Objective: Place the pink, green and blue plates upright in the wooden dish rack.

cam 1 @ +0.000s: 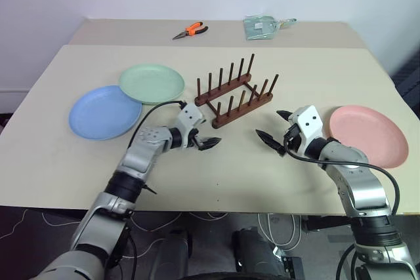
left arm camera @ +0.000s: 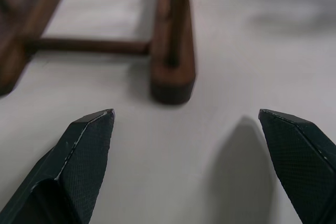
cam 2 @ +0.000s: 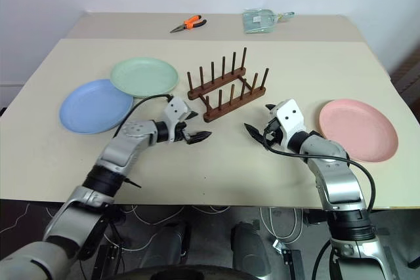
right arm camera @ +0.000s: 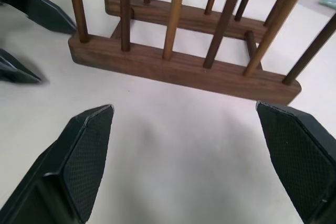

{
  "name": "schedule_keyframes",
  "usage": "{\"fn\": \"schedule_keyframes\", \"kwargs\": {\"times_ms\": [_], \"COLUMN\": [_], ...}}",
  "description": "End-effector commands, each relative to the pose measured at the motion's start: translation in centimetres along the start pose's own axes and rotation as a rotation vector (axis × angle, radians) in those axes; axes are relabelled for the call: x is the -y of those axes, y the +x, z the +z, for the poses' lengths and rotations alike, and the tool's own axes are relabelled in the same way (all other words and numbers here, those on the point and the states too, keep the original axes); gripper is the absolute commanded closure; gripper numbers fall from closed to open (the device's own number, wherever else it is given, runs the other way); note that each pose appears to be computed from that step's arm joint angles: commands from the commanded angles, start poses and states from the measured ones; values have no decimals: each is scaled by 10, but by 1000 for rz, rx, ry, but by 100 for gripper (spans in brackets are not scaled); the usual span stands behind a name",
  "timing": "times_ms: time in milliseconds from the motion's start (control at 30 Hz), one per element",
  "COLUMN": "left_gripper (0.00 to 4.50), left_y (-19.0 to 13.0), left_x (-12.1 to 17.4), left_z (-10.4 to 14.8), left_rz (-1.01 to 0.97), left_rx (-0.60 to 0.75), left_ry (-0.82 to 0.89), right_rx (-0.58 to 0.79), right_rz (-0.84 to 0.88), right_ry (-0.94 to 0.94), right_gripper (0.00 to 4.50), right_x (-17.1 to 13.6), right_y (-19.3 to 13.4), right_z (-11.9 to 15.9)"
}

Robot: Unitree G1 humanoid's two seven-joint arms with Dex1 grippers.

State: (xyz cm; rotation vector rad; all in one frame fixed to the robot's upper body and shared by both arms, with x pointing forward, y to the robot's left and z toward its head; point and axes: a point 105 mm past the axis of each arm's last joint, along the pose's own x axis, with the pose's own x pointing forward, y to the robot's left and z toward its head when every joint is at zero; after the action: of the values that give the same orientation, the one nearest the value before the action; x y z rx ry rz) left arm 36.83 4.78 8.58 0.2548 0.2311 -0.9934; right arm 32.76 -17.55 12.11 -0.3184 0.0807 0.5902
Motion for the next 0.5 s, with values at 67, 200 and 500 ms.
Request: {"fn": "schedule_keyframes", "kwargs": {"times_ms": [67,200,500], "left_gripper": [0,87,373], "left_y": [21,28,22], "left_x": [0,-1,1], "left_z": [-5,-5,5], "left_rz": [27,49,26], "left_rx": [-22,-4,61], "left_ry": [-17,-48,7], "right_rx": [44,39,5], "right_rz": [-36,-53,-80], "right_ry": [-49,-57,-85], "right_gripper": [7,0,0], "right_x": [3,6,9], "right_y": [-4,-6,-14], "right_z": [14,13,6]}}
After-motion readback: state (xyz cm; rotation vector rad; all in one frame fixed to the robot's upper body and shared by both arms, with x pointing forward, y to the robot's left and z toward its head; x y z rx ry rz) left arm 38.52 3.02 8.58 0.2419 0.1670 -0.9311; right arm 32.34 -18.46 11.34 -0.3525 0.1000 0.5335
